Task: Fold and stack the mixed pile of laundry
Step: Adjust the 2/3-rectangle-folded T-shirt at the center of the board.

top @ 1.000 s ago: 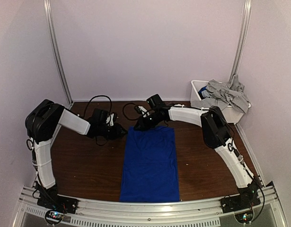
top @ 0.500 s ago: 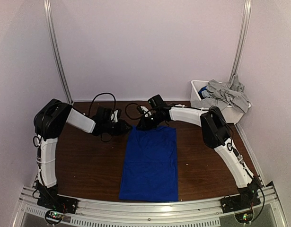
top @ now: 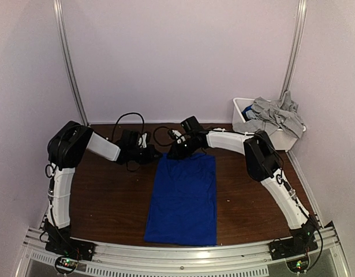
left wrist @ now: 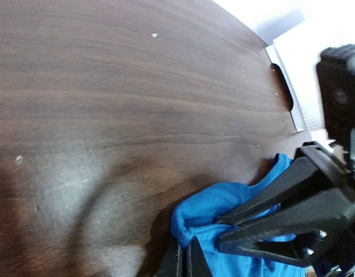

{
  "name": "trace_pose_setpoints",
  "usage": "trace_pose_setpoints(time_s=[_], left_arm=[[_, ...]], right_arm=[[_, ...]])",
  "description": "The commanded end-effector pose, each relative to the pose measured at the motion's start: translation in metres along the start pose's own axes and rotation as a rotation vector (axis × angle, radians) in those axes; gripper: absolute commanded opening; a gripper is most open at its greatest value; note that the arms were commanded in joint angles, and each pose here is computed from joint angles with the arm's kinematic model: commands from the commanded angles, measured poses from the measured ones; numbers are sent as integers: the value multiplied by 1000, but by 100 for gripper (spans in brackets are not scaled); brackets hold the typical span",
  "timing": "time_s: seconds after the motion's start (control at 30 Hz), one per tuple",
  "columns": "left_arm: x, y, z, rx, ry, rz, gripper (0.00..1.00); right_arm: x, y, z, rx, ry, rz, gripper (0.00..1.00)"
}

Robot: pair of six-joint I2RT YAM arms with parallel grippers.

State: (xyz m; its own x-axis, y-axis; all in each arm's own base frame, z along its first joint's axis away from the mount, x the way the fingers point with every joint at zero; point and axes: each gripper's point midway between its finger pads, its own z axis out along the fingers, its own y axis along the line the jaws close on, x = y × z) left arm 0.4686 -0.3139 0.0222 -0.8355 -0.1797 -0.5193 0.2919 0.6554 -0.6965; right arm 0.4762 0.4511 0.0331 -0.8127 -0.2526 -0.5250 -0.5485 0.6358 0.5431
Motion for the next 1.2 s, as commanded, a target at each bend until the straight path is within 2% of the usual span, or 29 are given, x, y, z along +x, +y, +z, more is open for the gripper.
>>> trace_pose_setpoints(time_s=[0.0, 0.07, 0.13, 0.3, 0.5, 0.6, 0.8, 1.07, 1.17], left_arm=[[-4, 14, -3, -62, -19, -2, 0], [-10, 14, -9, -94, -44, 8, 0], [-16, 17, -16, -143, -64, 22, 0], [-35, 24, -29, -264, -111, 55, 0], [-53, 34, -25, -356, -123, 91, 0], [-57, 38, -22, -380, -118, 95, 0], [-60, 41, -22, -397, -123, 81, 0], [-73, 50, -25, -430, -129, 88, 0], [-89, 34, -38, -412, -131, 134, 20]], right_arm=[[-35, 8, -33, 11, -85, -12, 20], [-48, 18, -53, 2, -122, -24, 35], [-60, 30, -77, -7, -163, -46, 44], [-60, 39, -125, -3, -202, -59, 54], [-1, 4, -141, 111, -135, -20, 55], [14, -22, -137, 137, -113, 19, 51], [17, -68, -105, 173, -62, 54, 45], [2, -98, -95, 251, -60, 70, 43], [-18, -73, -118, 211, -97, 34, 45]])
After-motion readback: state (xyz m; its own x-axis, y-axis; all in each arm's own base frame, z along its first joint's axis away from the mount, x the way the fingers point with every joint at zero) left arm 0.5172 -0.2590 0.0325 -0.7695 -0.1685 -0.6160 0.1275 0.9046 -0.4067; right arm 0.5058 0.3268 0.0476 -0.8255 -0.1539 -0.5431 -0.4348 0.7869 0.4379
